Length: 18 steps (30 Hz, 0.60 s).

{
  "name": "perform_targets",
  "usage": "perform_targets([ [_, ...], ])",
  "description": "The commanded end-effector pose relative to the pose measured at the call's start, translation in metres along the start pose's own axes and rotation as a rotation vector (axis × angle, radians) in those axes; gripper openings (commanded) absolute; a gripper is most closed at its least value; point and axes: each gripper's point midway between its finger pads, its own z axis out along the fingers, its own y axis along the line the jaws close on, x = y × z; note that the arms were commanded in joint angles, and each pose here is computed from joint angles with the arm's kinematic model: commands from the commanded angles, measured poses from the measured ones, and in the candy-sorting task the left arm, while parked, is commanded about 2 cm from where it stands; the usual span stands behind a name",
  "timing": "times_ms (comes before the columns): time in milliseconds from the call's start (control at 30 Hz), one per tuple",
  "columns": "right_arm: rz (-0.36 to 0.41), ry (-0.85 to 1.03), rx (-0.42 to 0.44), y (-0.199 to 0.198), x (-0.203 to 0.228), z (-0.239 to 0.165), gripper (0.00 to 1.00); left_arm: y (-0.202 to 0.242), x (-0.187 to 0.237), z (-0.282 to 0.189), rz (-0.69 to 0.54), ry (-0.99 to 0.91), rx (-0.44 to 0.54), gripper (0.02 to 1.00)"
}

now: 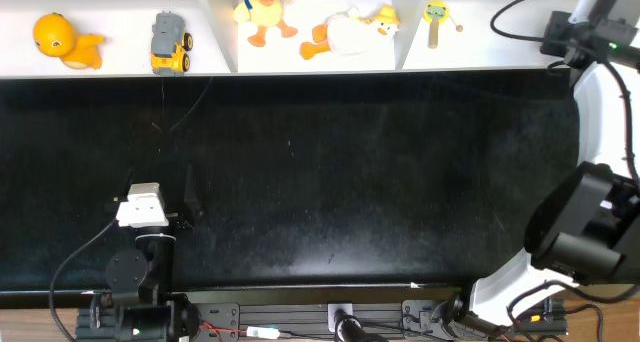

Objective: Store Toys

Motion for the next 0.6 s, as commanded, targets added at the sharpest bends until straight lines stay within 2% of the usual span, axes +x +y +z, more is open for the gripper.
perform_targets([
  [33, 0.021, -0.061, -0.005, 0.001, -0.020, 0.002, 0.998, 0.000, -0.001, -0.001, -0.013, -0.005, -0.004, 0.998],
  [333, 0.020, 0.013, -0.004, 0.003, 0.006, -0.010, 0.998, 0.000, -0.001, -0.001, -0.013, -0.005, -0.004, 0.998],
  [500, 0.020, 0.009, -0.003, 0.006, 0.043, -0.034, 0.998, 0.000, -0.001, -0.001, -0.013, -0.005, -0.004, 0.998],
  [600, 0.016, 0.031, -0.008, 0.011, 0.082, -0.053, 0.993, 0.000, -0.001, -0.001, -0.013, -0.005, -0.004, 0.996],
])
